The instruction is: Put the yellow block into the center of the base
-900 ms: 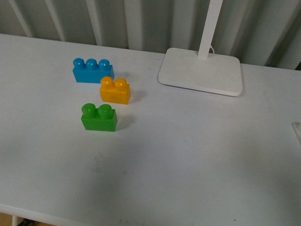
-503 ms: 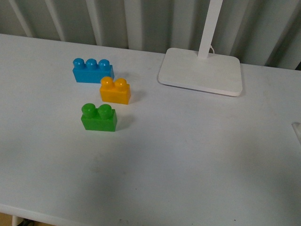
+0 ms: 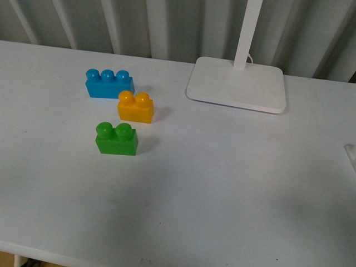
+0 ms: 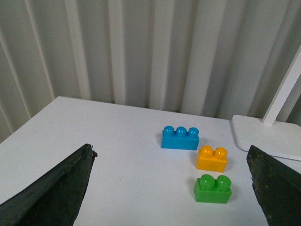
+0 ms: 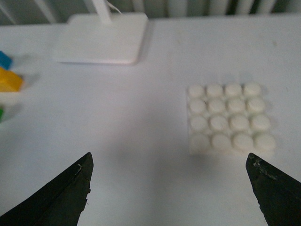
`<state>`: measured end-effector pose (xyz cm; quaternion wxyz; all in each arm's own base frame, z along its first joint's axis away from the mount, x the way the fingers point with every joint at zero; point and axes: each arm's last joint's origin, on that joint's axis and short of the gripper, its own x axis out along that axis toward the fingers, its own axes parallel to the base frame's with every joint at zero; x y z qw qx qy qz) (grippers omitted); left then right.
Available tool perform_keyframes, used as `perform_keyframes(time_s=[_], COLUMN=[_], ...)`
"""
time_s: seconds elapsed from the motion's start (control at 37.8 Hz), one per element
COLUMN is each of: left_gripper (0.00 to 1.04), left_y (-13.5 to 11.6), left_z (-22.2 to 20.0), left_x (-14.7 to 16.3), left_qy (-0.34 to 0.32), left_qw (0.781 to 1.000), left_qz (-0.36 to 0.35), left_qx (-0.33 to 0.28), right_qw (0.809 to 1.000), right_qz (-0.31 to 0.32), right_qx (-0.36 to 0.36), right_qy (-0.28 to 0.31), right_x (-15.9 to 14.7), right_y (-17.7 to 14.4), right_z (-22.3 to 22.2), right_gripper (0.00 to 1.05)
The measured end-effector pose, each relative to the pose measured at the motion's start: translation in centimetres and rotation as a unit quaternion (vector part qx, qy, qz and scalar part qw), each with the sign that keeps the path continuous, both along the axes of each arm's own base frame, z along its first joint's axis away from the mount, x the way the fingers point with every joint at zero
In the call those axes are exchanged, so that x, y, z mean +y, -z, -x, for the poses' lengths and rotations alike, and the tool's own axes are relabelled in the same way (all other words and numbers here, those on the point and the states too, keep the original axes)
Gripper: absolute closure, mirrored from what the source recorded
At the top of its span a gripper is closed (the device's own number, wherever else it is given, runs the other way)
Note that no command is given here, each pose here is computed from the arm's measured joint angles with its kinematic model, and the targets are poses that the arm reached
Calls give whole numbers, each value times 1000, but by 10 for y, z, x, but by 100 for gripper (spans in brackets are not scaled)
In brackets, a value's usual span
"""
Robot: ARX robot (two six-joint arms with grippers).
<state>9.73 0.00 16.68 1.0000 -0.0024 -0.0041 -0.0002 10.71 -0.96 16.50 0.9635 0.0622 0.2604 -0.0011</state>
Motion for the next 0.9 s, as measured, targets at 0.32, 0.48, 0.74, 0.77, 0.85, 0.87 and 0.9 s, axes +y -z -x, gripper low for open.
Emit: perform_keyframes(time_s=[0.32,0.48,0.74,0.77,0.85,0.87,0.9], left_gripper=[6,6,6,6,6,6,6], left_y=[0,0,0,0,0,0,0], left_z=[0,0,0,0,0,0,0], left_x=[0,0,0,0,0,0,0], left_qy=[0,0,0,0,0,0,0], left_qw=[1000,1000,1000,1000,1000,1000,1000], left_qz=[0,0,0,0,0,0,0], left_qx=[0,0,0,0,0,0,0], right_qw=[996,995,984,983,980,979,978], right_qz=[4,8,24,23,18,17,17], right_qx=[44,78,174,179,196,201,204], right_qy=[79,69,28,27,23,24,25], right_x=[-70,-93,-106,-106,-106,-106,-106], right_y=[-1,20,82,85,94,97,99], right_z=[-71,-108,-154,-155,-159,-161,-162], right_gripper=[9,9,9,9,9,9,9])
